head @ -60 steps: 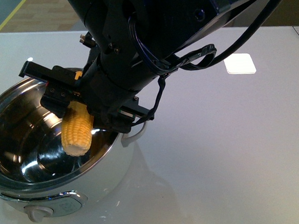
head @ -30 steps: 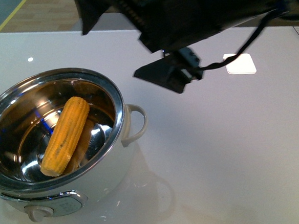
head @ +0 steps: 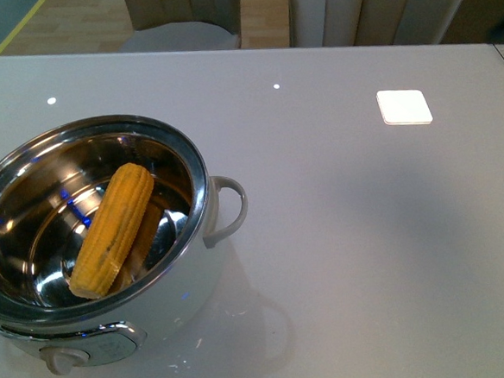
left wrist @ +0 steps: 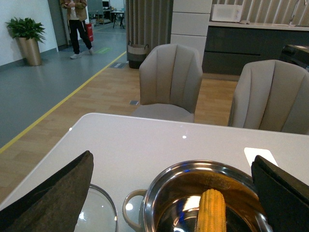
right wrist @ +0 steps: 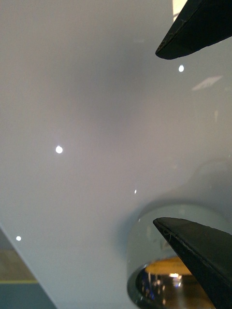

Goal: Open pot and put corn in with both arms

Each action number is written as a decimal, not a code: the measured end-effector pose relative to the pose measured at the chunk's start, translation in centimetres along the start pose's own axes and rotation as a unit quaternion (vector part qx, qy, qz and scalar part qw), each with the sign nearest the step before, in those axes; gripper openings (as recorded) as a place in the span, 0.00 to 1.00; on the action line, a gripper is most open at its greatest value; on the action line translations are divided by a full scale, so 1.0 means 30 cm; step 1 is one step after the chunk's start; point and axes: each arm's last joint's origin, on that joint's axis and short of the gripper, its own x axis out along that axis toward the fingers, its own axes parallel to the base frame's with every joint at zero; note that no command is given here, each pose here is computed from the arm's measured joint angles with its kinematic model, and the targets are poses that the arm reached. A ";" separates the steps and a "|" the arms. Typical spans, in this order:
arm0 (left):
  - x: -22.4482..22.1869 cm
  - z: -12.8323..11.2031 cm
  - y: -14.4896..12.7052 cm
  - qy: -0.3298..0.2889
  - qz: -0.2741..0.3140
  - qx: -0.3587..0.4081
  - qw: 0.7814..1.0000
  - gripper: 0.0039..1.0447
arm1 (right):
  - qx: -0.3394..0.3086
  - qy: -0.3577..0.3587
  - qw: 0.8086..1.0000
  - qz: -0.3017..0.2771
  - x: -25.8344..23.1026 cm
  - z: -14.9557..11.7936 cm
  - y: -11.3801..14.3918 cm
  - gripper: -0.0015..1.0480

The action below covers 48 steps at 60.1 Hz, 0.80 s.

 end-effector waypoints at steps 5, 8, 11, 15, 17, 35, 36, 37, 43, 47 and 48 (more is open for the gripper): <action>0.000 0.000 0.000 0.000 0.000 0.000 1.000 0.94 | -0.017 -0.008 0.999 -0.027 -0.089 -0.031 -0.095 0.92; 0.000 0.000 0.000 0.000 0.000 0.000 1.000 0.94 | -0.017 -0.016 0.999 -0.033 -0.135 -0.041 -0.122 0.92; 0.000 0.000 0.000 0.000 0.000 0.000 1.000 0.94 | -0.016 -0.027 0.999 -0.037 -0.179 -0.045 -0.138 0.92; 0.000 0.000 0.000 0.000 0.000 0.000 1.000 0.94 | -0.018 -0.043 0.998 -0.039 -0.216 -0.046 -0.143 0.92; 0.000 0.000 0.000 0.000 0.000 0.000 1.000 0.94 | -0.021 -0.049 0.998 -0.037 -0.226 -0.044 -0.140 0.92; 0.000 0.000 0.000 0.000 0.000 0.000 1.000 0.94 | -0.188 -0.288 0.938 -0.030 -0.211 -0.119 -0.160 0.66; 0.000 0.000 0.000 0.000 0.000 0.000 1.000 0.94 | -0.193 -0.299 0.934 -0.029 -0.215 -0.122 -0.159 0.64; 0.000 0.000 0.000 0.000 0.000 0.000 1.000 0.94 | -0.202 -0.318 0.926 -0.026 -0.222 -0.126 -0.155 0.61; 0.000 0.000 0.000 0.000 0.000 0.000 1.000 0.94 | -0.228 -0.363 0.903 -0.020 -0.253 -0.138 -0.138 0.44; 0.000 0.000 0.000 0.000 0.000 0.000 1.000 0.94 | -0.232 -0.362 0.903 -0.021 -0.256 -0.161 -0.139 0.33; 0.000 0.000 0.000 0.000 0.000 0.000 1.000 0.94 | -0.232 -0.361 0.903 -0.021 -0.256 -0.164 -0.139 0.31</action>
